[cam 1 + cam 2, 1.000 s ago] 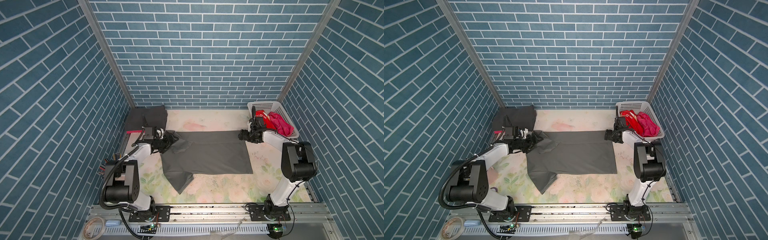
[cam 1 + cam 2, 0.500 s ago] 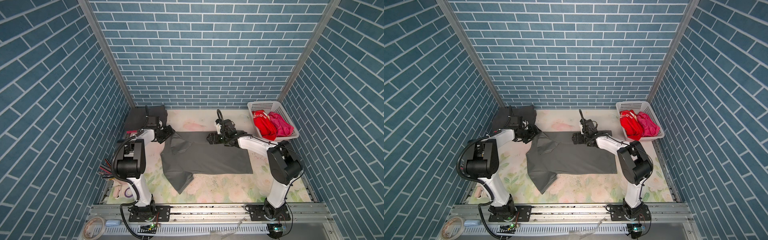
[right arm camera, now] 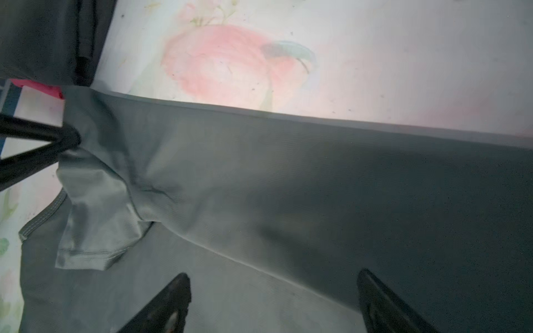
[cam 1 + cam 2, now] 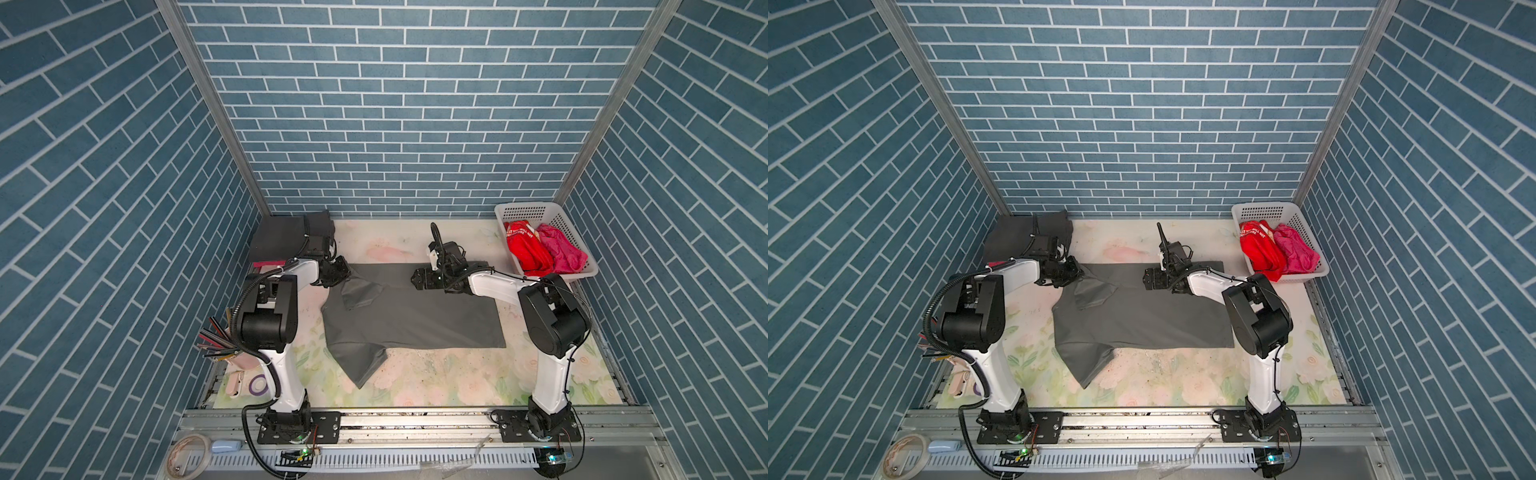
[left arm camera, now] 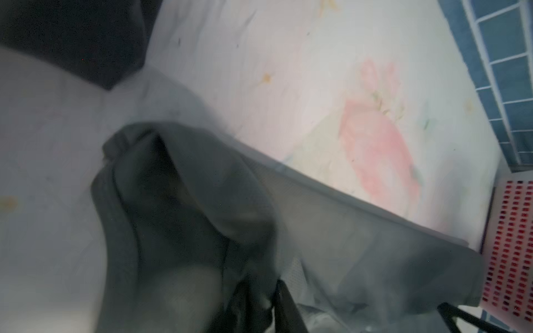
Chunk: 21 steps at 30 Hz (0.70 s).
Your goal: Fold and stack the t-shirts
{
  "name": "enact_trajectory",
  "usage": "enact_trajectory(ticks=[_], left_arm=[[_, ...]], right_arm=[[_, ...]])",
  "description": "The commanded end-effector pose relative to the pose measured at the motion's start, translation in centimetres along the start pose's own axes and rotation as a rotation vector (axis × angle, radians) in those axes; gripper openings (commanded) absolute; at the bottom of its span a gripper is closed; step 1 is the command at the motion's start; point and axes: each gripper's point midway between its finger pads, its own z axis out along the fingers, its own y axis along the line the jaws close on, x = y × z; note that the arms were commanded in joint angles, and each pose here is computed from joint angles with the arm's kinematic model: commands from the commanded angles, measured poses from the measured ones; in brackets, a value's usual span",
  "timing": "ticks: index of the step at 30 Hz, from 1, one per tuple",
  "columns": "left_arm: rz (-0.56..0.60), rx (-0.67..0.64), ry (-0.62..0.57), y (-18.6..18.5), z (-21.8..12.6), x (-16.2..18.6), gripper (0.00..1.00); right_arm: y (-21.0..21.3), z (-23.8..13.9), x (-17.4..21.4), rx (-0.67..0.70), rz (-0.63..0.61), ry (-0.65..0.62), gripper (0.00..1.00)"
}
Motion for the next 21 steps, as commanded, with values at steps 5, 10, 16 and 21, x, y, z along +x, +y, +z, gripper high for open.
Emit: enact_trajectory(ticks=[5,10,16,21], left_arm=[[0.017,-0.006,-0.005,0.4,-1.8,1.5,0.10],[-0.001,0.057,0.008,-0.6,-2.1,2.1,0.00],[-0.014,0.086,0.026,-0.9,-2.2,2.5,0.00],[-0.032,0.053,0.028,0.4,-1.9,1.9,0.00]], right_arm=[[-1.0,-1.5,-1.0,-0.017,0.045,-0.033,0.91],[-0.8,-1.5,-1.0,-0.039,0.051,-0.030,0.91],[1.7,-2.0,-0.3,-0.069,0.027,-0.032,0.92],[6.1,-1.3,1.3,-0.122,-0.016,-0.013,0.83]])
